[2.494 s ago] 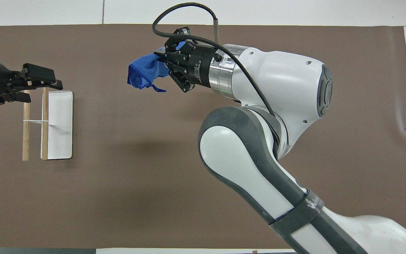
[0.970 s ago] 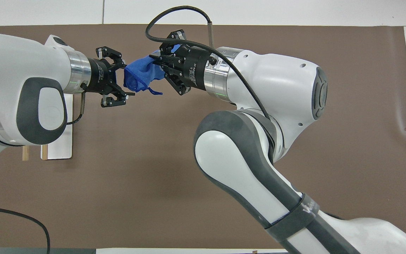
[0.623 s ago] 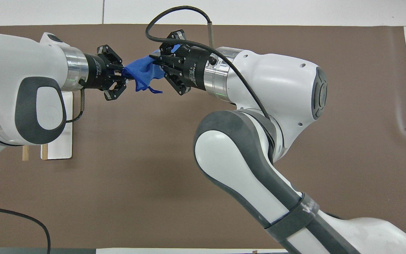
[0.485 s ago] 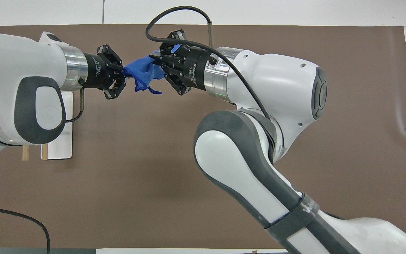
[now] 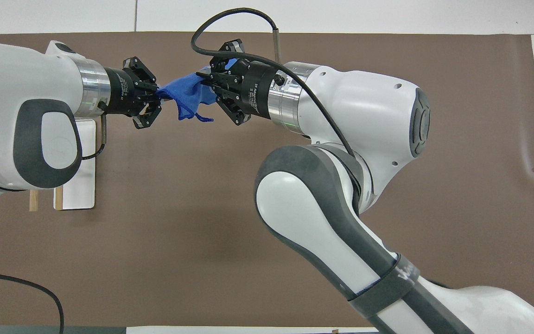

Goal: Right arm passes towel to left arm to hang
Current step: 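Close the left gripper on the towel beside the right gripper, then open the right gripper and withdraw while the left gripper pulls the towel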

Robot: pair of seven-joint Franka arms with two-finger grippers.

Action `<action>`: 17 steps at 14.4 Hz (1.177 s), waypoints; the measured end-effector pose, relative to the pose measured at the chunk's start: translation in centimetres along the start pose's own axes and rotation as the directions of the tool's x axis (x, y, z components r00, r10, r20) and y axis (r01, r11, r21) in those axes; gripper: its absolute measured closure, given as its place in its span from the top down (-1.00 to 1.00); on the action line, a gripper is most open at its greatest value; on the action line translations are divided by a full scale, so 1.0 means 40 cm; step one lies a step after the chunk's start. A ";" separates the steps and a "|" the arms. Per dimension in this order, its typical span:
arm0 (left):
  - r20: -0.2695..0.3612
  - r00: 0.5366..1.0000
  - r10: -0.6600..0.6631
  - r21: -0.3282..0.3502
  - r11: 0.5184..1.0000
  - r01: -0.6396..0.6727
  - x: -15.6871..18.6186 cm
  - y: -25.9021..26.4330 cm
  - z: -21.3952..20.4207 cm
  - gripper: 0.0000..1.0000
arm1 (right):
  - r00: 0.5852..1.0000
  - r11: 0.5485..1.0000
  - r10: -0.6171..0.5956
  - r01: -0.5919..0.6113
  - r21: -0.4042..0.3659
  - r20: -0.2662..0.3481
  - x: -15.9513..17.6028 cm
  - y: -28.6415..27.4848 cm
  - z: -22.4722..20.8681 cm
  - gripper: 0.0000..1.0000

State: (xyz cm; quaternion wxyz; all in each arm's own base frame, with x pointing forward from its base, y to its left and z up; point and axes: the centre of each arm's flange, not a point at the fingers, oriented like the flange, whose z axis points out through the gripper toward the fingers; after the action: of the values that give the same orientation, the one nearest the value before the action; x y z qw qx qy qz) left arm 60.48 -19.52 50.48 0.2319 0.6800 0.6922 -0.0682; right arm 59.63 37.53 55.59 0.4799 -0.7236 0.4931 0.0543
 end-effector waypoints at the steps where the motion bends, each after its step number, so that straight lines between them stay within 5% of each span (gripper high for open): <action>1: -0.001 1.000 0.003 -0.002 1.000 -0.003 0.006 0.003 -0.002 -0.94 | 1.000 1.000 0.000 0.000 0.000 0.000 0.000 0.000 0.000 -0.89; 6: -0.045 0.997 0.065 -0.025 0.998 -0.066 0.053 0.024 -0.030 -0.94 | 1.000 1.000 -0.017 0.017 -0.012 -0.001 0.006 0.011 0.016 -0.89; 10: -0.144 0.967 0.209 -0.018 0.977 -0.214 0.088 0.036 -0.048 -0.94 | 0.957 0.958 -0.283 0.279 -0.070 -0.069 0.070 0.029 0.023 -0.15; 14: -0.265 0.911 0.318 0.015 0.945 -0.325 0.133 0.049 -0.064 -0.94 | 0.783 0.795 -0.595 0.544 -0.267 -0.178 0.258 0.059 -0.029 0.70; 17: -0.300 0.877 0.375 0.062 0.925 -0.374 0.193 0.056 -0.099 -0.94 | 0.624 0.593 -0.773 0.641 -0.488 -0.119 0.400 0.090 -0.104 1.00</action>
State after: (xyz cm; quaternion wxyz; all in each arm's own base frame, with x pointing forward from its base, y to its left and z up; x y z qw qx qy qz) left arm 61.99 -10.74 51.28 0.1297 0.8035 0.5750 0.0834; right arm 63.34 23.65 46.67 0.2160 -0.9402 0.2077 -0.1618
